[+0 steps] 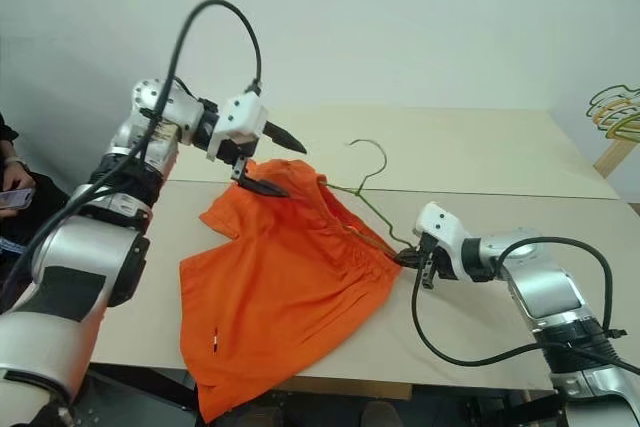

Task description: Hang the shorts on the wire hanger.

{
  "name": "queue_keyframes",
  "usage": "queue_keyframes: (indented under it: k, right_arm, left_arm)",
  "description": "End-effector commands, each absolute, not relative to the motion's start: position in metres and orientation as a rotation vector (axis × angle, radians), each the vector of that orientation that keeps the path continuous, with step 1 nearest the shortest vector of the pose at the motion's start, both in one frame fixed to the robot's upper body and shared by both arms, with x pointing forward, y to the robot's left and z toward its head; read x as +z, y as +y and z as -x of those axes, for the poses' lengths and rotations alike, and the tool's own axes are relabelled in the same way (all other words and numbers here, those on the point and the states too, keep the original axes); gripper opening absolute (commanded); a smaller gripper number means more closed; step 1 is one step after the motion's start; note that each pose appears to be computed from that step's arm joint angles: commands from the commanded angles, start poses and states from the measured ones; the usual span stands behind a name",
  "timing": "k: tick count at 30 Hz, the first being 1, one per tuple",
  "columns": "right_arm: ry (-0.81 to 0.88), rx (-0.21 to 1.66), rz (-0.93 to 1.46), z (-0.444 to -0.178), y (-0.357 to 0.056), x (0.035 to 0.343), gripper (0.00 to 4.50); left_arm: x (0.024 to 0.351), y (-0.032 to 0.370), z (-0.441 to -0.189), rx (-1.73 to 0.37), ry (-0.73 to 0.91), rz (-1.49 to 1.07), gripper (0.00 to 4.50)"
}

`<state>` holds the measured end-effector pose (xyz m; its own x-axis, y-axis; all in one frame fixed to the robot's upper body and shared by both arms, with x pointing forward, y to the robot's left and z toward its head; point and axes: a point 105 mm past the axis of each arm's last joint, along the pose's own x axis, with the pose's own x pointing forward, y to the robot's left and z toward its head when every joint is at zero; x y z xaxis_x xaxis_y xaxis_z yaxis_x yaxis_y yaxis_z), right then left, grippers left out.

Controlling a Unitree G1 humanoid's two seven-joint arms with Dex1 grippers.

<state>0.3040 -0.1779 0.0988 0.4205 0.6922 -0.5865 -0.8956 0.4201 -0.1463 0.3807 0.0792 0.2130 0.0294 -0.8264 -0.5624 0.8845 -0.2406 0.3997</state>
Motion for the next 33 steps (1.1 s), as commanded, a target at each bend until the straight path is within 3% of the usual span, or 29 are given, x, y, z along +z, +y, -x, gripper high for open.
queue_keyframes:
  k: [1,5,8,20,26,29,33]
  right_arm:
    - [0.418,1.045,0.579,-0.307,-0.173,0.113,0.0]
    - [0.408,1.054,0.59,-0.306,-0.171,0.115,0.0]
    - [0.406,1.055,0.601,-0.306,-0.17,0.117,0.0]
    - [0.374,1.046,0.647,-0.304,-0.166,0.124,0.0]
    - [0.242,1.059,0.753,-0.299,-0.159,0.131,0.0]
    - [0.25,1.04,0.755,-0.296,-0.164,0.131,0.79]
    - [0.21,0.854,0.628,-0.309,-0.186,0.153,2.07]
  left_arm:
    - [0.22,0.074,-0.382,-1.612,0.107,-0.943,4.49]
    - [0.209,0.071,-0.383,-1.625,0.161,-0.97,4.49]
    - [0.202,0.07,-0.384,-1.627,0.205,-0.983,3.87]
    - [0.185,0.068,-0.388,-1.587,0.242,-1.014,0.05]
    - [0.186,0.069,-0.389,-1.573,0.195,-1.05,0.02]
    - [0.197,0.073,-0.387,-1.585,0.148,-1.025,0.0]
    - [0.202,0.084,-0.386,-1.569,0.112,-1.04,0.0]
